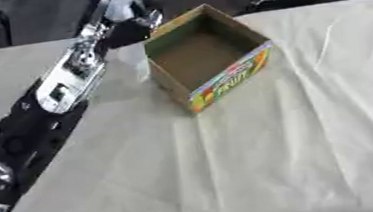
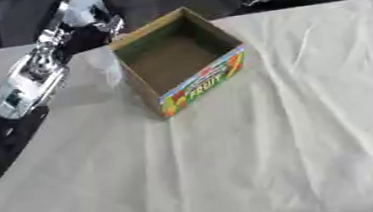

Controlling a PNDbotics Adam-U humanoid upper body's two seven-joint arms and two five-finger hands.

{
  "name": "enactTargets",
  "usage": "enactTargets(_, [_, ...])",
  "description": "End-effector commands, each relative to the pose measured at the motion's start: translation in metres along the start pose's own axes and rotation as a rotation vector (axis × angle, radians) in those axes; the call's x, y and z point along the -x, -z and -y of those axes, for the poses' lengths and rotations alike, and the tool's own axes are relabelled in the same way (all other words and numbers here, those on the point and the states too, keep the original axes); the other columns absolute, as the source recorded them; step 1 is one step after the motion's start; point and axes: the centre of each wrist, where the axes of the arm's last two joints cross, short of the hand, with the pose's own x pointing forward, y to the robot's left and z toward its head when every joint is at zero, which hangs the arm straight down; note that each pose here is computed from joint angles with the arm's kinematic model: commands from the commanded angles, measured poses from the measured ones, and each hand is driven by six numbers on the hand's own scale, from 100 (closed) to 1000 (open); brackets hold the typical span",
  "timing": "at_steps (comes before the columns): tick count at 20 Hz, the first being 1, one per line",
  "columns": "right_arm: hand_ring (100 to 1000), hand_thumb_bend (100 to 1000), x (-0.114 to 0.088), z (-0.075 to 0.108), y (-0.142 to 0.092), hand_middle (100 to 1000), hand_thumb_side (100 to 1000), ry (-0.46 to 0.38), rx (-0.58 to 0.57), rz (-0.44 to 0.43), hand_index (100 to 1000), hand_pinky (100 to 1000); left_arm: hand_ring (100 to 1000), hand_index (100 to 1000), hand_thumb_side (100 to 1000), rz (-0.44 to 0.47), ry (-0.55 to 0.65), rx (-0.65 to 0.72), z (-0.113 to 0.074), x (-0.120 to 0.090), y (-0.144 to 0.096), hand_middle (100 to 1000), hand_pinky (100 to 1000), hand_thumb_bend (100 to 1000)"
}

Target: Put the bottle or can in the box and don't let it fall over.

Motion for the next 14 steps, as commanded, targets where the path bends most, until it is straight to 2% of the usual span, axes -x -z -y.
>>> enactTargets(1, [1000, 100, -0.002, 0.001, 0.002, 1000, 470, -0.007, -0.024, 0.004, 1000, 761, 452, 450, 100, 0.115, 0.029, -0.017, -0.023, -0.04, 0.011, 100, 699, 100])
enactTargets(4, [1000, 100, -0.001, 0.0, 0.003, 1000, 470, -0.001, -0.038, 0.005, 1000, 761, 453, 451, 100, 0.167, 0.006, -0.018, -0.026, -0.057, 0.021, 100, 700, 100])
enactTargets(7, [1000, 100, -0.001, -0.001, 0.006, 1000, 470, 0.007, -0.057, 0.013, 1000, 761, 460, 454, 100, 0.178, -0.023, 0.001, -0.018, -0.06, 0.03, 100, 707, 100])
enactTargets(14, [1000, 100, -0.001, -0.005, 0.014, 1000, 470, 0.021, -0.083, 0.033, 1000, 761, 468, 455, 100, 0.099, -0.07, 0.032, 0.007, -0.024, 0.047, 100, 720, 100])
